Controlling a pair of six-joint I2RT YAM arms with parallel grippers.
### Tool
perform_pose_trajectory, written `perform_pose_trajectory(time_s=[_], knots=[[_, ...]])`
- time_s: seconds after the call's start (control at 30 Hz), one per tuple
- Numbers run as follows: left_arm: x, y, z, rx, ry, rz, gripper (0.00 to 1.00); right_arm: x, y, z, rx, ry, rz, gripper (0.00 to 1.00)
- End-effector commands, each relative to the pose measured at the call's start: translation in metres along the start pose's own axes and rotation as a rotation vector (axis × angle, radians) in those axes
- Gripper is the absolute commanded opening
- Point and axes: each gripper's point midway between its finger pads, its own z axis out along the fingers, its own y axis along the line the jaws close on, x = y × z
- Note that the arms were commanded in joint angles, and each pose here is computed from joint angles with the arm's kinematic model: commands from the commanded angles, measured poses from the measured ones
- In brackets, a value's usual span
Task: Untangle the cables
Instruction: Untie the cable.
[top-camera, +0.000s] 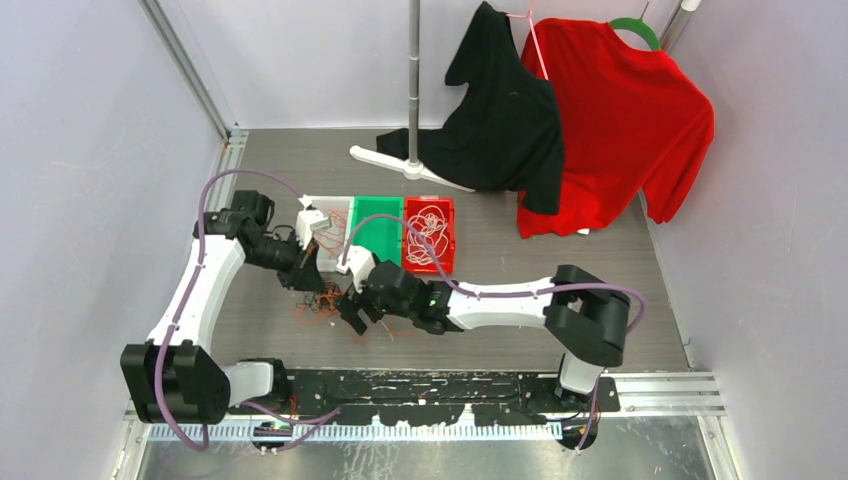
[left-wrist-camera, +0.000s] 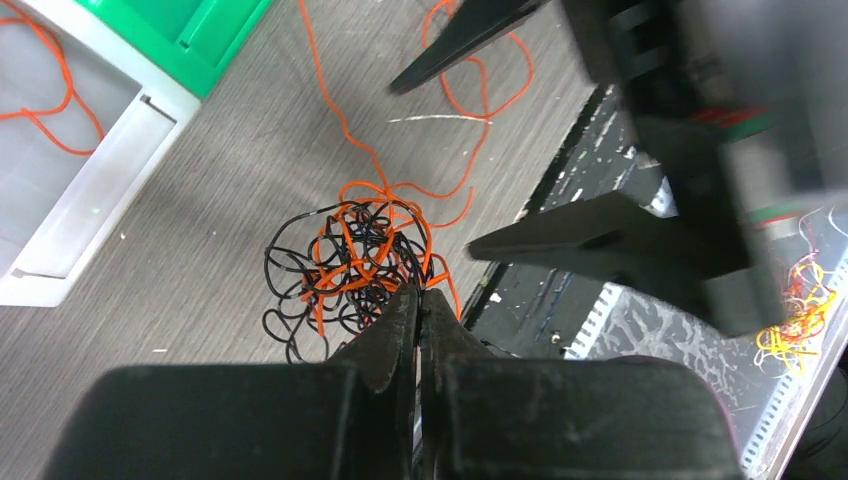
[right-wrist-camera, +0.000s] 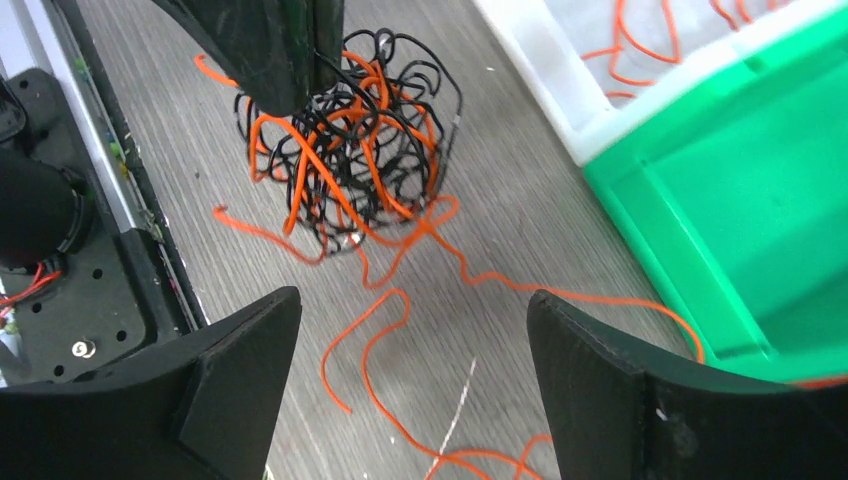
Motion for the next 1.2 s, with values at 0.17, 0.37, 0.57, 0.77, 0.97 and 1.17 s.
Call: perform_pose_trajectory(time_s=[0.17,0.37,0.57,0.77,0.97,1.17], knots=[[-0.025,-0.053,-0.03,0.125,-0.099,0.062,0.0,-0.04,0.009,0.034,-0.159,-0.094,-0.079,0.78],[-0.033,-0.063,-0.041,0.112,-0.122,0.09,0.0,-0.04,-0.002,0.024,-0.099,-0.149,-0.016,0.44],[-0.038,-0.065,-0.049,0.083,-0.134,0.111,0.0,-0.034,-0.005,0.001,-0.088,-0.188,0.07,0.11],[-0.046,-0.047,-0.059,-0.058,-0.134,0.143,0.0,-0.017,-0.012,-0.024,-0.064,-0.179,0.113,0.01],[-0.055,-0.018,-0.08,-0.28,-0.123,0.199,0.0,0.003,-0.025,-0.052,-0.009,-0.179,0.162,0.01],[-0.065,0.019,-0.106,-0.519,-0.103,0.212,0.0,0.012,-0.034,-0.079,0.023,-0.203,0.209,0.01]])
